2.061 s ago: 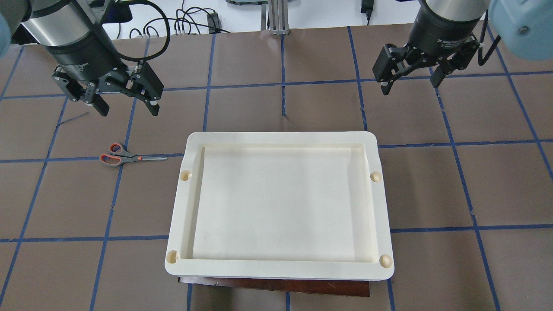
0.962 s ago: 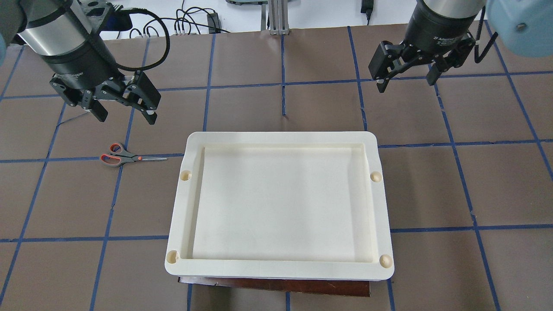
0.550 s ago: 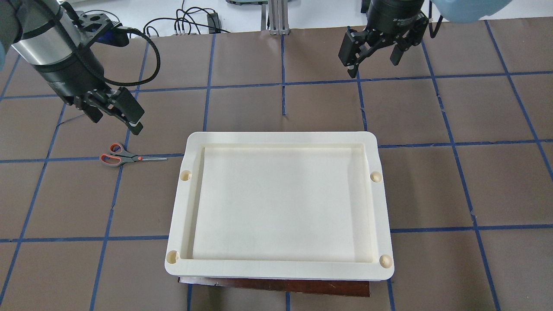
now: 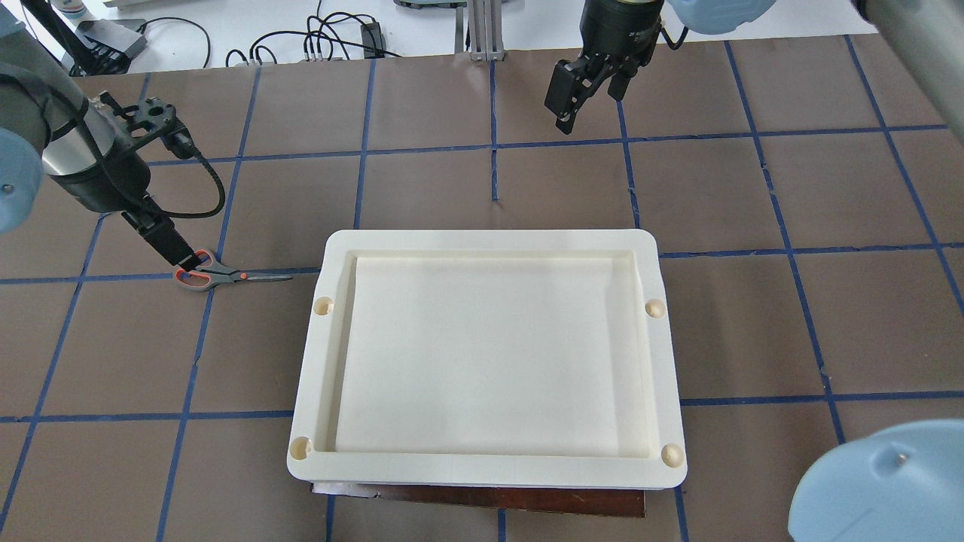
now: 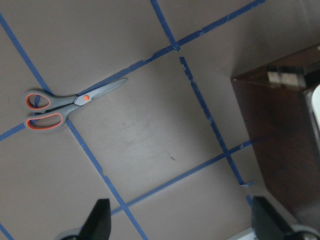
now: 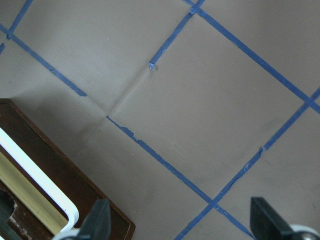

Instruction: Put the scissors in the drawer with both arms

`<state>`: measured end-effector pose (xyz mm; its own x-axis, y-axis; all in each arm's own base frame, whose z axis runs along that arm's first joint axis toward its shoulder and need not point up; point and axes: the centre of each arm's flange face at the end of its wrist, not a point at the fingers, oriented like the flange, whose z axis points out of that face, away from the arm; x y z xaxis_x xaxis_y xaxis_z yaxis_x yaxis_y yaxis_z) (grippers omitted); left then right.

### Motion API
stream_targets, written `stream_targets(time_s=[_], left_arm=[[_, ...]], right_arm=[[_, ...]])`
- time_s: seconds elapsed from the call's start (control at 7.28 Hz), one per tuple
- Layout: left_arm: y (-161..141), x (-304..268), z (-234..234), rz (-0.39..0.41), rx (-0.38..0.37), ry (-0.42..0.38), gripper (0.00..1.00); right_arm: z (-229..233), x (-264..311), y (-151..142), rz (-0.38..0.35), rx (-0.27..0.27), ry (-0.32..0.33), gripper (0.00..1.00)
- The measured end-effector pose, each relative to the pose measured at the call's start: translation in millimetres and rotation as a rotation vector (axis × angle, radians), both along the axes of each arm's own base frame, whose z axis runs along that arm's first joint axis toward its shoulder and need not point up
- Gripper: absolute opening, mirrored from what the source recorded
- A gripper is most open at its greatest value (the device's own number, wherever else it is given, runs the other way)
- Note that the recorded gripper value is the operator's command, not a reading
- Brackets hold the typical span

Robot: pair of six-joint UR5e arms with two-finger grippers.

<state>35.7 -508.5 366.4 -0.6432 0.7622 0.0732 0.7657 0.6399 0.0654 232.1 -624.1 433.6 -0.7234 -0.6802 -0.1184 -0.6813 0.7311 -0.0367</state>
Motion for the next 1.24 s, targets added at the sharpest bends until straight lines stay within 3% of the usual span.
stream_targets(time_s=[0.14, 0.41, 0.82, 1.24], left_arm=[[-6.3, 13.7, -24.1, -0.089, 0.002, -0.002, 0.99], [-14.8, 27.4, -68.6, -0.231, -0.01, -0.036, 0.99], [-10.0, 36.9, -121.9, -0.425, -0.015, -0.048, 0.99], [-25.2, 40.0, -156.1, -0.585, -0.047, -0.004, 0.99]], right_arm=[[-12.1, 9.1, 5.9, 0.093, 0.021, -0.021, 1.0], [-34.6, 34.3, 22.2, 0.198, 0.068, -0.051, 1.0], [-69.5, 48.0, 42.1, 0.292, 0.161, -0.101, 1.0], [-89.5, 55.1, 45.1, 0.374, 0.187, -0.159, 1.0]])
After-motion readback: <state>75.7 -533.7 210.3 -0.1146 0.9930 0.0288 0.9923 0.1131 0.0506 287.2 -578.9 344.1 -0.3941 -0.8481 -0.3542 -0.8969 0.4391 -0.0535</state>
